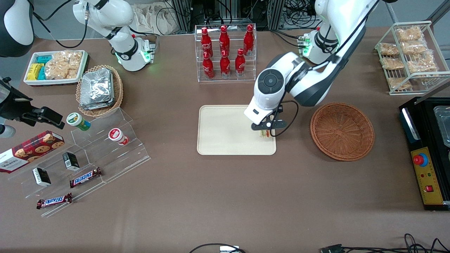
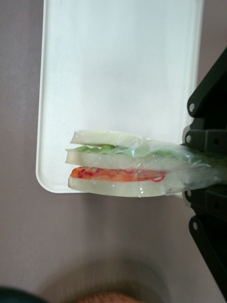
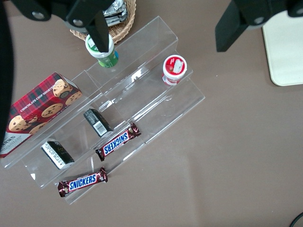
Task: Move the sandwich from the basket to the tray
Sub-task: 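Carry the sandwich over the cream tray and lower it onto the tray, then open the left gripper to release the sandwich and lift away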
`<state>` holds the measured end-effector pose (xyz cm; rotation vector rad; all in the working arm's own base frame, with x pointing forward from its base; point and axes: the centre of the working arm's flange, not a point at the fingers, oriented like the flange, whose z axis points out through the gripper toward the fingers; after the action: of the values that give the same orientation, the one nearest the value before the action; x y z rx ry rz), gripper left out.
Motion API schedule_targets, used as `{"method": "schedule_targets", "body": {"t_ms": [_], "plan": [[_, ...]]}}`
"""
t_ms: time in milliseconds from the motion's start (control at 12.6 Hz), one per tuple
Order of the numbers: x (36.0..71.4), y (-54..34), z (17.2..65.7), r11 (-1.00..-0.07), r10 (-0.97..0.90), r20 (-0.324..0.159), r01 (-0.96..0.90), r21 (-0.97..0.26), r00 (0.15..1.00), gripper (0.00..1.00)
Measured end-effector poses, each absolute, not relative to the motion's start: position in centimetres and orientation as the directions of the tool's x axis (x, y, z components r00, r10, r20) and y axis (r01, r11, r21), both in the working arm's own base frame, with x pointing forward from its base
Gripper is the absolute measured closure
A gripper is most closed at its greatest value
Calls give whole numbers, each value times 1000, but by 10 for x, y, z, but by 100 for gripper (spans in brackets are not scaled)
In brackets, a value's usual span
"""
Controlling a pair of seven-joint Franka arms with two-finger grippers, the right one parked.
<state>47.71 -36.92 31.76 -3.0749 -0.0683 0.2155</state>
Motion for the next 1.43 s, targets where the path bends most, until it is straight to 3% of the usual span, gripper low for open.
{"method": "schedule_targets", "body": {"t_ms": [319, 637, 1035, 1274, 1434], "plan": [[477, -358, 249, -999, -1, -110, -6, -46, 994, 81], [476, -361, 219, -998, -23, -97, -28, -49, 995, 81], [486, -360, 228, -997, 49, -81, 44, -56, 996, 31], [507, -351, 279, -988, 120, -49, 114, -104, 992, 0], [521, -338, 341, -986, 148, -75, 142, -87, 986, 0]]}}
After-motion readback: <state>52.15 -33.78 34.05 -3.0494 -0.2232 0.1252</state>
